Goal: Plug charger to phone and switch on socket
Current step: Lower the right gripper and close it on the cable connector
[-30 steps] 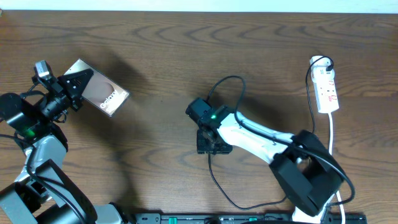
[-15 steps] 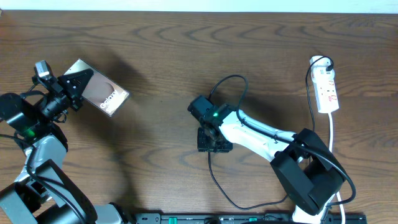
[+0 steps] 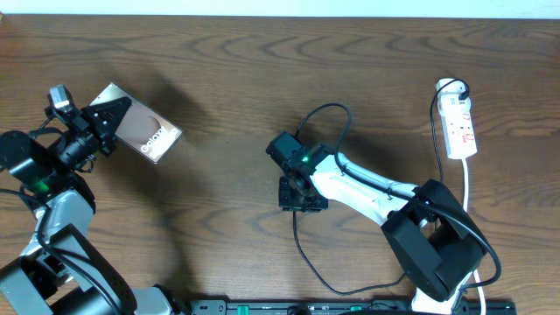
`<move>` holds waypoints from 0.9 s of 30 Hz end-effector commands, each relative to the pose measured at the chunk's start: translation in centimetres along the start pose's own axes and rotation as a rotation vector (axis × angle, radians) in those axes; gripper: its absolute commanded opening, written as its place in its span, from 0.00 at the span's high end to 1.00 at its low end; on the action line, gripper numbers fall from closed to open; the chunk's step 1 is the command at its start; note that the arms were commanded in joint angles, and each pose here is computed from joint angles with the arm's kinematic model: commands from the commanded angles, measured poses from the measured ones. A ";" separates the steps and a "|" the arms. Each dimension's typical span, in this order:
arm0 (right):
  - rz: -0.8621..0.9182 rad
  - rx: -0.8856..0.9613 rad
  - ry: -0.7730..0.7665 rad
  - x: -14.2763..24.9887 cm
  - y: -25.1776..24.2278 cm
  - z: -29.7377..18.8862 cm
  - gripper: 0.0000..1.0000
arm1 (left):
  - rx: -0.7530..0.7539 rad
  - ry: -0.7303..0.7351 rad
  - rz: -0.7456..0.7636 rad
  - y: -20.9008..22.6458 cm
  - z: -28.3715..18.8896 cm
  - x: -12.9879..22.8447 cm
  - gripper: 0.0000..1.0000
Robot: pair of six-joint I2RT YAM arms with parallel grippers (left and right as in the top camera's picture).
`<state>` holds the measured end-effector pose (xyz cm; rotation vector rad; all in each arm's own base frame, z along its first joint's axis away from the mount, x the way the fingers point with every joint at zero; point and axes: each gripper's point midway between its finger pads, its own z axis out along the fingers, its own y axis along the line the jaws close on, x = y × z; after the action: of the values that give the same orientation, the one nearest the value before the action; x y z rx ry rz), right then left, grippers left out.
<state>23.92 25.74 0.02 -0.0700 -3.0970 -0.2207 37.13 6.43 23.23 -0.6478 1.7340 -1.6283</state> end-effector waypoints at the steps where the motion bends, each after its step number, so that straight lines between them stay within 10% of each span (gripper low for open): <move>1: 0.003 0.026 0.008 0.0 -0.7 0.8 0.66 | 0.009 0.017 0.043 -0.8 -0.1 0.2 0.93; 27: 0.008 0.026 0.025 0.5 -0.6 0.8 0.99 | 0.009 0.018 0.043 -0.8 -0.1 0.3 0.93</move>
<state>23.75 25.57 -0.13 -0.0640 -3.0913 -0.2062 37.13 6.43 23.23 -0.6478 1.7340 -1.6283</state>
